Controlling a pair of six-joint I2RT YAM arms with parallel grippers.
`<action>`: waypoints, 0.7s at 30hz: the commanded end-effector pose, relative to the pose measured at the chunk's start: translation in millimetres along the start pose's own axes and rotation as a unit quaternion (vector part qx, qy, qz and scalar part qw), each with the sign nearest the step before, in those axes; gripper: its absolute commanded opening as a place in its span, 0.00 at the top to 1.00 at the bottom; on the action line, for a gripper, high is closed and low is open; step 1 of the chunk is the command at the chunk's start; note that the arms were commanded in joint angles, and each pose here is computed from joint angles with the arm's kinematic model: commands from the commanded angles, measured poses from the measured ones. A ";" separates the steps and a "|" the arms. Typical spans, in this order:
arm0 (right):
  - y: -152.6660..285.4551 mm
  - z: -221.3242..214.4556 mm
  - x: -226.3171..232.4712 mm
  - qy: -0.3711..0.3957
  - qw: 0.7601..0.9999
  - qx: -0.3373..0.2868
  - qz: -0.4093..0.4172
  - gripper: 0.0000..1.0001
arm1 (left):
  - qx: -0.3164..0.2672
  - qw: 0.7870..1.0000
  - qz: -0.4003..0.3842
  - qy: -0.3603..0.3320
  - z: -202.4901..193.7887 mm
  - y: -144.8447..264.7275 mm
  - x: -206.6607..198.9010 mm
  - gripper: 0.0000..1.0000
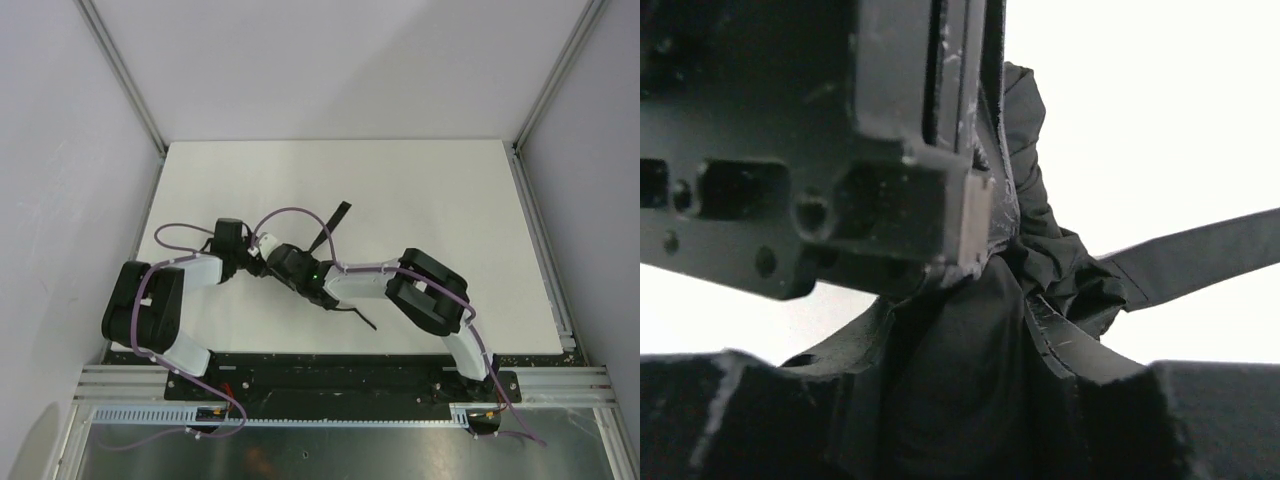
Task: Put away the umbrella
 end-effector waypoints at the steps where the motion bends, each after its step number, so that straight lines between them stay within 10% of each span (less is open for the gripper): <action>1: -24.1 -63.1 -4.4 -0.023 0.997 0.065 -0.021 0.81 | 0.039 0.992 0.121 -0.006 -27.8 2.1 50.1 1.00; 5: -27.6 -105.3 4.4 -0.092 0.983 0.146 0.055 0.99 | 0.020 0.993 0.107 -0.036 -18.2 5.1 38.1 0.96; 13: -15.0 -150.0 13.2 -0.249 0.913 0.256 0.199 1.00 | -0.016 0.995 0.070 -0.076 0.0 16.7 12.4 0.08; 21: -1.7 -129.4 18.4 -0.340 0.854 0.271 0.285 1.00 | -0.021 0.994 0.062 -0.084 -0.7 22.0 9.5 0.01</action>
Point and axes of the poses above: each gripper's point midway between its finger pads, its own y axis back along the fingers, its own x axis along the line the jaws close on, z = x × y, the point moved 4 cm from there along y, back along the fingers, and after that the axes turned 13 degrees about -y, right-handed, at the moved point
